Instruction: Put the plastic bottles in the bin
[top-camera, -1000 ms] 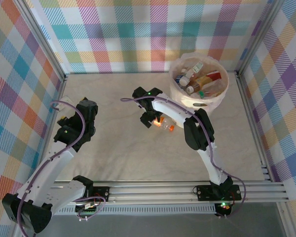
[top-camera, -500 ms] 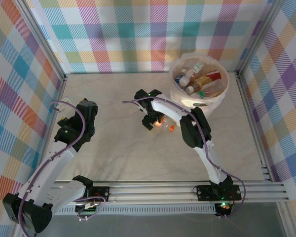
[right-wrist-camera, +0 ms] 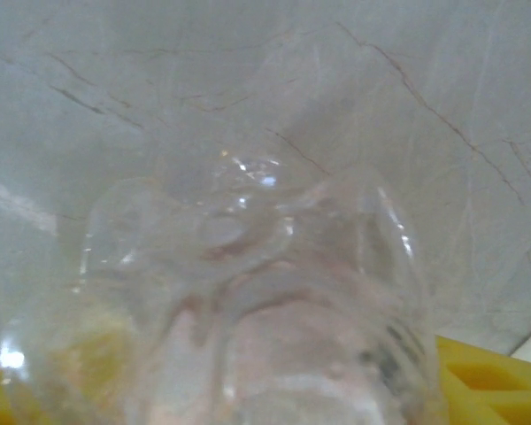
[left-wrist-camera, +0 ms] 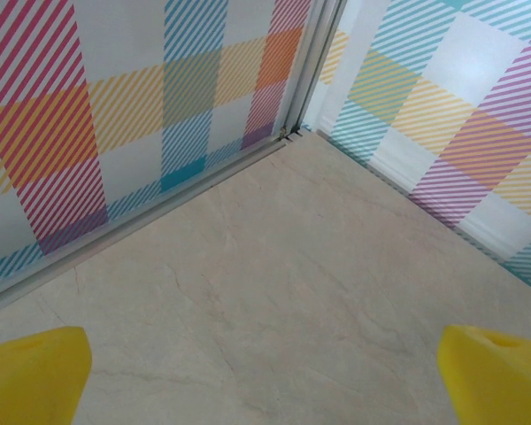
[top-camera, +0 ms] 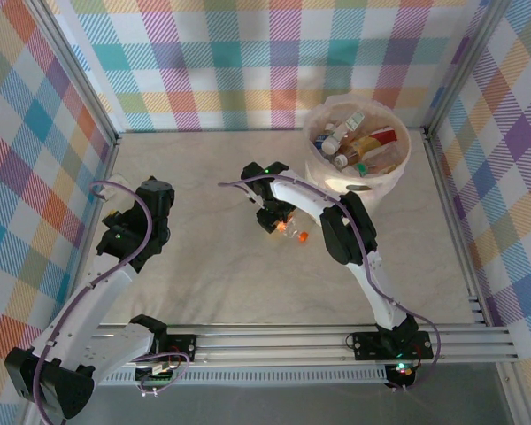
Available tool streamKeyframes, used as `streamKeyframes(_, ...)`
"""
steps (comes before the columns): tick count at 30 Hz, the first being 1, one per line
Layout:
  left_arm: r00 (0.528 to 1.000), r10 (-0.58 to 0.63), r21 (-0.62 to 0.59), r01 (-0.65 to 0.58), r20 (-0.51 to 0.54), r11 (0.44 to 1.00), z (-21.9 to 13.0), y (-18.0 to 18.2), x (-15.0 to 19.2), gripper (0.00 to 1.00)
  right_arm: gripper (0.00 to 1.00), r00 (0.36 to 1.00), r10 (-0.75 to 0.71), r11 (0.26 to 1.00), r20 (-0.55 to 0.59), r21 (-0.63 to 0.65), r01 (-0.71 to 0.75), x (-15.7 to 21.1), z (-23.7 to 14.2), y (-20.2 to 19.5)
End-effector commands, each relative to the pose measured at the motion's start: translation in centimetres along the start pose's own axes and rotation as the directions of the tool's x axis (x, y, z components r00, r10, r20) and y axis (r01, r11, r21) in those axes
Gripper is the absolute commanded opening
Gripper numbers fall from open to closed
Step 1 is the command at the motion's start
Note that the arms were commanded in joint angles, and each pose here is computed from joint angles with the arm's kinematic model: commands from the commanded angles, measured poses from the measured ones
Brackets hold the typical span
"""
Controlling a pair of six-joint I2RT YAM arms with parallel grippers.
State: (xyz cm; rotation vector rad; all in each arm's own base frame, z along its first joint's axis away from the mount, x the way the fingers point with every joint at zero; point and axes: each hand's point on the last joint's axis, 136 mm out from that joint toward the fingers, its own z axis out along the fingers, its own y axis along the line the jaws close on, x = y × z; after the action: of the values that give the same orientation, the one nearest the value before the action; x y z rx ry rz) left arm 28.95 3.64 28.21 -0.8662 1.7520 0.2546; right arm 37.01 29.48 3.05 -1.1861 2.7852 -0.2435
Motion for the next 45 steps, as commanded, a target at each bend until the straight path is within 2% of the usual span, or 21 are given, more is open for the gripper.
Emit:
streamKeyframes(1,1.0,-0.014,-0.024,0.014,0.005,1.0,0.2,0.8,-0.1,1.0,0.61,0.989,0.071,0.996,0.129,-0.066,-0.063,-1.4,-5.9,0.0)
streamKeyframes(5,1.0,-0.006,-0.027,0.006,0.002,1.0,0.3,0.7,0.1,1.0,0.59,0.954,0.13,0.984,0.271,-0.149,-0.092,-2.2,-12.3,0.2)
streamKeyframes(11,1.0,0.005,-0.027,-0.005,0.0,1.0,0.5,0.5,0.1,1.0,0.56,0.813,0.232,0.959,0.534,-0.263,-0.102,-2.1,-24.8,-0.7)
streamKeyframes(16,1.0,0.012,-0.016,-0.012,-0.003,1.0,0.7,-0.1,-0.1,1.0,0.56,0.622,0.356,0.927,0.697,-0.346,-0.142,-0.4,-34.5,-3.8)
streamKeyframes(21,0.999,0.045,0.001,-0.045,-0.02,0.999,1.2,-1.5,-0.3,1.0,0.56,0.392,0.519,0.855,0.76,-0.464,-0.232,1.4,-40.0,-9.0)
streamKeyframes(25,0.995,0.092,0.023,-0.091,-0.044,0.996,1.7,-3.0,-0.3,1.0,0.57,0.25,0.618,0.776,0.745,-0.527,-0.346,3.0,-40.7,-13.9)
streamKeyframes(31,0.986,0.148,0.062,-0.143,-0.08,0.988,2.5,-4.9,0.4,1.0,0.57,0.115,0.737,0.629,0.666,-0.615,-0.475,4.7,-38.4,-19.6)
streamKeyframes(35,0.982,0.163,0.079,-0.156,-0.092,0.985,2.7,-5.6,0.7,1.0,0.57,0.069,0.792,0.549,0.606,-0.658,-0.515,5.2,-36.4,-21.4)
streamKeyframes(45,0.981,0.167,0.095,-0.158,-0.098,0.983,2.8,-5.9,0.9,1.0,0.6,0.0,0.842,0.42,0.539,-0.657,-0.626,7.4,-31.7,-23.9)
